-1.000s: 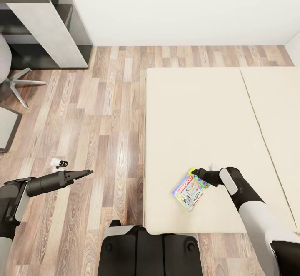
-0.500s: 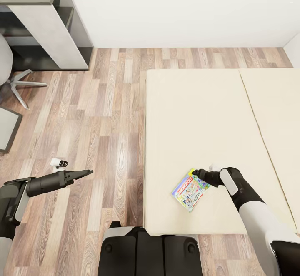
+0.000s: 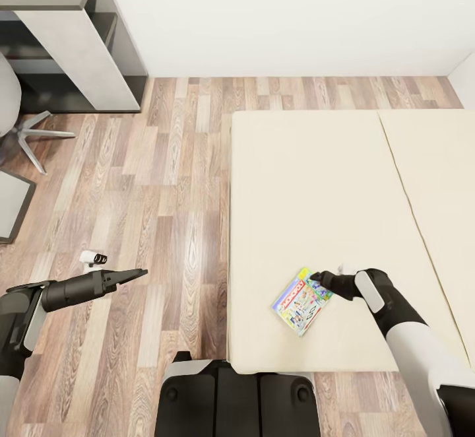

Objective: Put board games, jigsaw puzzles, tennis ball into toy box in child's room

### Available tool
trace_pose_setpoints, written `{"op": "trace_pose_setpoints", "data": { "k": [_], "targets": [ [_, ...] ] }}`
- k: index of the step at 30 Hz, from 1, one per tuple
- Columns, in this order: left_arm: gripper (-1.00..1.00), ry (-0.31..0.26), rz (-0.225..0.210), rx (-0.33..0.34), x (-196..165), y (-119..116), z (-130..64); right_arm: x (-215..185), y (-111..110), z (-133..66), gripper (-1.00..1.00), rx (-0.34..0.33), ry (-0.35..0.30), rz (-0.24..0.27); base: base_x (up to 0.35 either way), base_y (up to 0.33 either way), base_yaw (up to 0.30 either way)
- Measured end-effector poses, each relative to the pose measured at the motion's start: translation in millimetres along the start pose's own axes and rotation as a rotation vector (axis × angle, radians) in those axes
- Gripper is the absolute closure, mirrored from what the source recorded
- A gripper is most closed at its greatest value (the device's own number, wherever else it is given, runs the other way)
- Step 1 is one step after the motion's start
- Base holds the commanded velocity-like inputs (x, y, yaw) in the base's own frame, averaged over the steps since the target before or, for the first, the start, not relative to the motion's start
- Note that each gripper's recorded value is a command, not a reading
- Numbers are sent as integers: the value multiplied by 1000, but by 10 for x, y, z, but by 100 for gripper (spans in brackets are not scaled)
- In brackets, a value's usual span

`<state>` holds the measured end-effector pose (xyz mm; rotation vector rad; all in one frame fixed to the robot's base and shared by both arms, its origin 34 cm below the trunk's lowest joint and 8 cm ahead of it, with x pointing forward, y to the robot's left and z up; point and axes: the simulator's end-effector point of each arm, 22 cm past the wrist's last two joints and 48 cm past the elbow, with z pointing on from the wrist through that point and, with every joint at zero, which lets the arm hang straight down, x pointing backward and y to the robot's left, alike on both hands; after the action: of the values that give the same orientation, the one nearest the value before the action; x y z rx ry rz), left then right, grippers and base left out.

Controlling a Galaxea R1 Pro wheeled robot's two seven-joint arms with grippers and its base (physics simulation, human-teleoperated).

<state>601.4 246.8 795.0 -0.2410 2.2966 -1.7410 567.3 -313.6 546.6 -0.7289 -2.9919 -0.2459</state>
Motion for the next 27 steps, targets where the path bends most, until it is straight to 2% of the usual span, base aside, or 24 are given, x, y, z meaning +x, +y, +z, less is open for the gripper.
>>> {"op": "trace_pose_setpoints", "data": {
  "k": [7, 13, 27],
  "targets": [
    [-100, 0, 0, 0, 0, 1, 0, 58, -62, 26, -100, 10, 13, 5, 0, 0, 0],
    [-100, 1, 0, -1, 1, 1, 0, 225, -151, 94, -100, 29, 51, 16, 0, 0, 0],
    [-100, 1, -3, -2, 8, 15, 2, 318, -148, 137, -100, 31, 72, 15, 0, 0, 0]
  ]
}}
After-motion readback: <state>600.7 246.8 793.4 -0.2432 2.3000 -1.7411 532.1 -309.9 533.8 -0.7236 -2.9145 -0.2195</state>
